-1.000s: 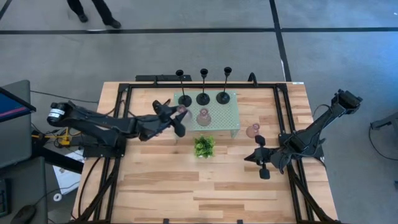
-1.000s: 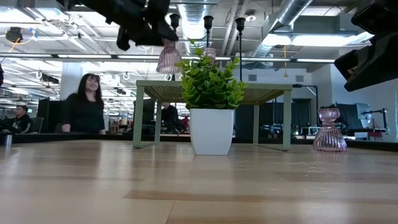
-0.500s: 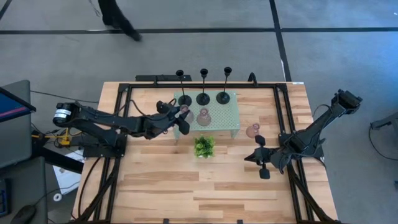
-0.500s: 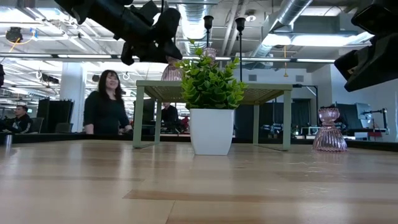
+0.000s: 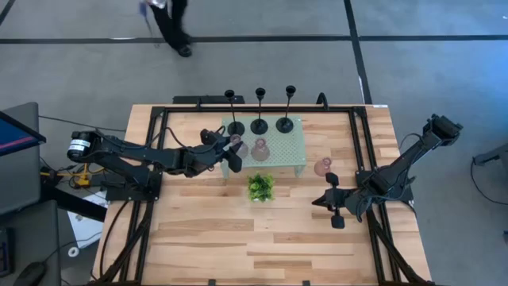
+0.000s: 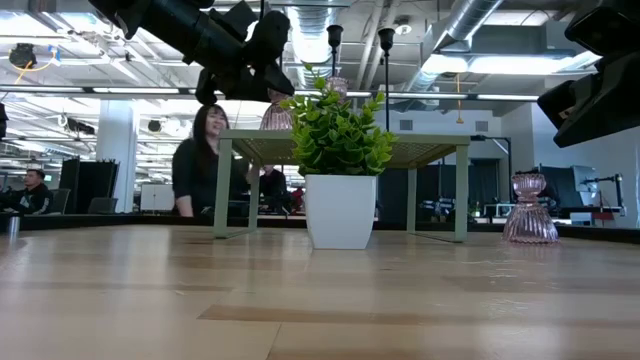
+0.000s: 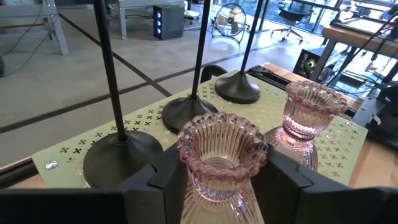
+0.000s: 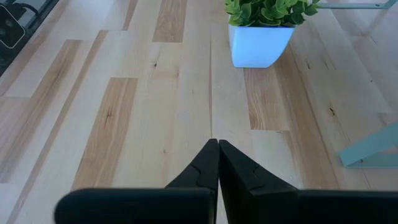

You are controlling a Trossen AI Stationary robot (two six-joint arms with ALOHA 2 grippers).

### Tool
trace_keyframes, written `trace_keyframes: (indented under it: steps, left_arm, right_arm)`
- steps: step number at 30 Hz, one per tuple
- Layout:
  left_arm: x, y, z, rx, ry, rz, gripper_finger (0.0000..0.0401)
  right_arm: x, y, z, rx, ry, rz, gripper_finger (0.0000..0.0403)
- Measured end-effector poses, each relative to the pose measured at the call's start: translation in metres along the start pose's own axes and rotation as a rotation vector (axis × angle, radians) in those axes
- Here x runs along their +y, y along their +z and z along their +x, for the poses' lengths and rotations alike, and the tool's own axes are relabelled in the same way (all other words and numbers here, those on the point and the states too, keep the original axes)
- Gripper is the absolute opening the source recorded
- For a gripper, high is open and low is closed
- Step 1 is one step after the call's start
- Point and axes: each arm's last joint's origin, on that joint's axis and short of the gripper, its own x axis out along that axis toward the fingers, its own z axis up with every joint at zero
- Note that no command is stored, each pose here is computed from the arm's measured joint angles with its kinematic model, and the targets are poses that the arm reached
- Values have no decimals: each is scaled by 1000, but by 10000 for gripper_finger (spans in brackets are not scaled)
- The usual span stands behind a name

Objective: Pick & Place candle stick holders
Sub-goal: Put the bottom pink glass candle holder on the shelf, then put the pink glass candle holder on the shelf

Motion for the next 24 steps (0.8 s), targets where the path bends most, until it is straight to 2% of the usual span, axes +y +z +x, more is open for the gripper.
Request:
trace_keyframes:
  steps: [13, 19, 24]
  left_arm:
    - [-1, 0, 0, 1, -14, 20, 197]
    - [-4, 8, -1, -57, -61, -34, 211]
    - [-4, 19, -4, -131, -79, 18, 224]
  right_arm:
    - [0, 0, 0, 0, 0, 1, 0]
    - [0, 0, 0, 0, 1, 1, 0]
    - [0, 0, 0, 0, 1, 1, 0]
